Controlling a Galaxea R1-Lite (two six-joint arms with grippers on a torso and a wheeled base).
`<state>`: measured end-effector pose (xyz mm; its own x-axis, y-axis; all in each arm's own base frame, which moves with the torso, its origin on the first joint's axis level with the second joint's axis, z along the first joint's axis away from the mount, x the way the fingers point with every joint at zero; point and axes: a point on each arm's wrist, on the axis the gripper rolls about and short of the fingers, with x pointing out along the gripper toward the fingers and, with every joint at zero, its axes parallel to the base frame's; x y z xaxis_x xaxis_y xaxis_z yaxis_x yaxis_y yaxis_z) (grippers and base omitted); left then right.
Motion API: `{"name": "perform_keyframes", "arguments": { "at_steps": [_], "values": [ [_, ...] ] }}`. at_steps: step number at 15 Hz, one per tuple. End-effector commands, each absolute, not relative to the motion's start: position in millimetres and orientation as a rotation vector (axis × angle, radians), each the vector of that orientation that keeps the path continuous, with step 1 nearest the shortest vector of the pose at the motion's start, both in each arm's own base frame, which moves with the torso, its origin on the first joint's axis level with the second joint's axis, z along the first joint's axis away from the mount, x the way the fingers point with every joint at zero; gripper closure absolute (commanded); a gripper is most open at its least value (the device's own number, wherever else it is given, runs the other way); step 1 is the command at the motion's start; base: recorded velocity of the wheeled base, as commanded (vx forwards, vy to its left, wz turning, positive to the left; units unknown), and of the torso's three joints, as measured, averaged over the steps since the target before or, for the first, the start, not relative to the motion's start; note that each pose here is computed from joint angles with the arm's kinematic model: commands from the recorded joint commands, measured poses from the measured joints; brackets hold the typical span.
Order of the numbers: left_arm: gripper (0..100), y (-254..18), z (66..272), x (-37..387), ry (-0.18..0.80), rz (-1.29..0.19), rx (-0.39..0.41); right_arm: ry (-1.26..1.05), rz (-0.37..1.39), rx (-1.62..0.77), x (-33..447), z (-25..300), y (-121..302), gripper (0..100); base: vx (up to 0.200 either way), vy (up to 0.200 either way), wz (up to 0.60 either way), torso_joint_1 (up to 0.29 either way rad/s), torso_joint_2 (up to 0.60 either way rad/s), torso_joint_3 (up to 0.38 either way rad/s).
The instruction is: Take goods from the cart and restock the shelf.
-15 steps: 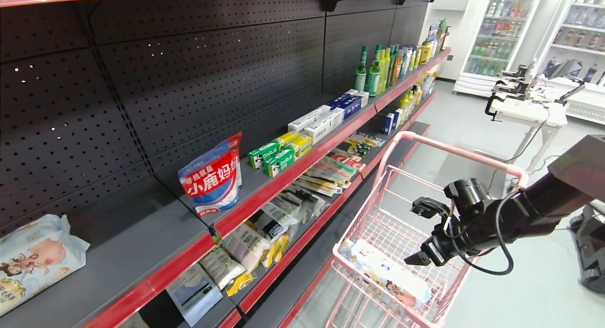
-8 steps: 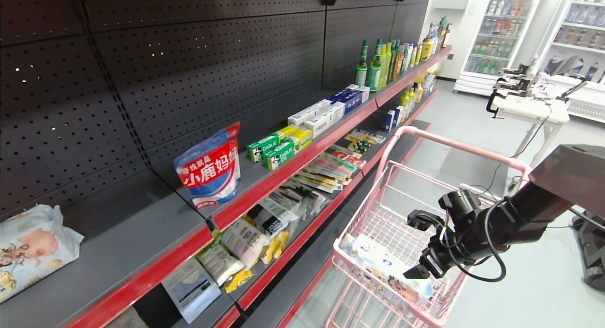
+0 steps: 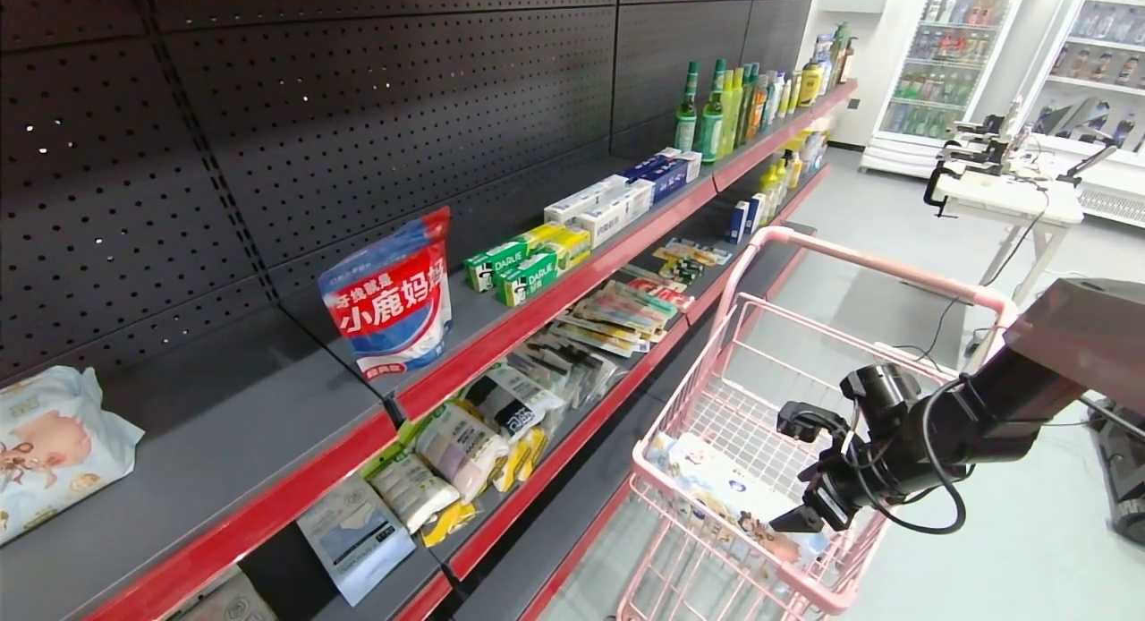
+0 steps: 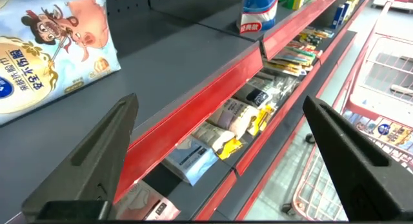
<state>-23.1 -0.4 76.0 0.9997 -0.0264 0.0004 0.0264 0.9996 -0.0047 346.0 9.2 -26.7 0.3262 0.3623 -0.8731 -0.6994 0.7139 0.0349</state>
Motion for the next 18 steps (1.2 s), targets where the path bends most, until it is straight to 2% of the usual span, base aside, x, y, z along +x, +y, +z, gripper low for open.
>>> {"name": "perform_keyframes", "arguments": {
  "at_steps": [1,18],
  "values": [
    [0,0,76,-23,0.0,-0.026,-0.005,1.022,0.711,-0.375,349,-30,4,0,0.0,0.0,0.0,0.0,0.0,0.0],
    [0,0,76,-23,0.0,-0.026,-0.005,1.012,0.749,-0.352,363,-51,1,0,0.0,0.0,0.0,-0.081,0.2,0.117]
  ]
}}
